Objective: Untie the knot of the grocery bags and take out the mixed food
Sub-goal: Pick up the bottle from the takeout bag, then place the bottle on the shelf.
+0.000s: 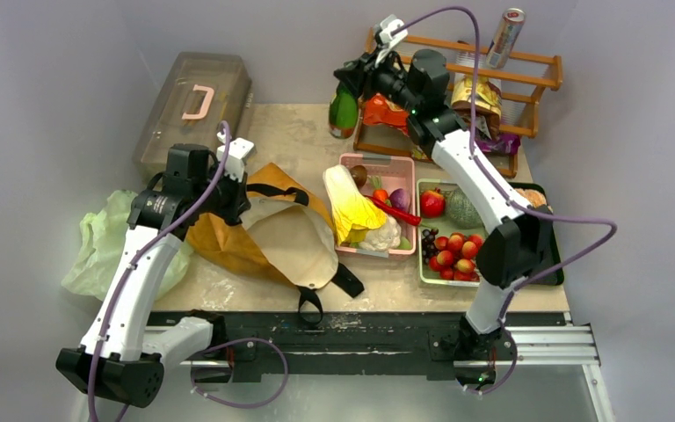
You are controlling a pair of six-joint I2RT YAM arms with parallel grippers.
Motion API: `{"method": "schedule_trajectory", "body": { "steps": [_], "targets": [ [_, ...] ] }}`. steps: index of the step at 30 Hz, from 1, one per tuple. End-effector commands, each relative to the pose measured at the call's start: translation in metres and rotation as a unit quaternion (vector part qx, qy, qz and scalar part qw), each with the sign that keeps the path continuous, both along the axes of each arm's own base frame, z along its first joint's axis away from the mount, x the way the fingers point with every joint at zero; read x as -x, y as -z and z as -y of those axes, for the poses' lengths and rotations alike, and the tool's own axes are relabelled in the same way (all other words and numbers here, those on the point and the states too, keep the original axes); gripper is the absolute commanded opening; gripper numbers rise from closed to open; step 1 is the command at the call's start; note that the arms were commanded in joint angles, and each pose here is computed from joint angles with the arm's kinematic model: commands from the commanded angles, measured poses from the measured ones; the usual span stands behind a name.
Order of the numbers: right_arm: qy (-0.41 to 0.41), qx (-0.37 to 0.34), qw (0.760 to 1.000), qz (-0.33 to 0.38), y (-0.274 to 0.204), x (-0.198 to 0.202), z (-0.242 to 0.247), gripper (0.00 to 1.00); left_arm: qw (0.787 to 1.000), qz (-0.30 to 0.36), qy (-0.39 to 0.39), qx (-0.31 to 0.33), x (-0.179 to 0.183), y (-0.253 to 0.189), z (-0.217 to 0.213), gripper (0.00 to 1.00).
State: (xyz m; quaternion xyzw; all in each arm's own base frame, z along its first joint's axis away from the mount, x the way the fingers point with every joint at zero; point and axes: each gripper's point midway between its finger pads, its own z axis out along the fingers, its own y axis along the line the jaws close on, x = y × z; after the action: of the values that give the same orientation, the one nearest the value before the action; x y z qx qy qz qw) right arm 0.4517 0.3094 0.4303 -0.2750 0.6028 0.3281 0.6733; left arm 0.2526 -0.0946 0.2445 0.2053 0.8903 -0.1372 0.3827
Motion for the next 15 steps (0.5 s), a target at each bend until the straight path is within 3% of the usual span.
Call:
{"method": "schedule_trajectory", "body": {
  "steps": [1, 6, 15],
  "targets": [
    [0.101, -0.055, 0.980, 0.163, -0.116, -0.033, 0.063, 0.00, 1.000, 0.027, 0.006, 0.013, -0.011, -0.009, 0.005, 0.00],
    [0.157, -0.076, 0.966, 0.190, -0.143, -0.075, 0.103, 0.00, 1.000, 0.025, 0.008, 0.012, -0.014, -0.006, 0.006, 0.00],
    [0.199, -0.125, 0.939, 0.250, -0.186, -0.093, 0.143, 0.00, 1.000, 0.018, 0.005, 0.010, -0.019, 0.000, 0.004, 0.00]
  ]
}}
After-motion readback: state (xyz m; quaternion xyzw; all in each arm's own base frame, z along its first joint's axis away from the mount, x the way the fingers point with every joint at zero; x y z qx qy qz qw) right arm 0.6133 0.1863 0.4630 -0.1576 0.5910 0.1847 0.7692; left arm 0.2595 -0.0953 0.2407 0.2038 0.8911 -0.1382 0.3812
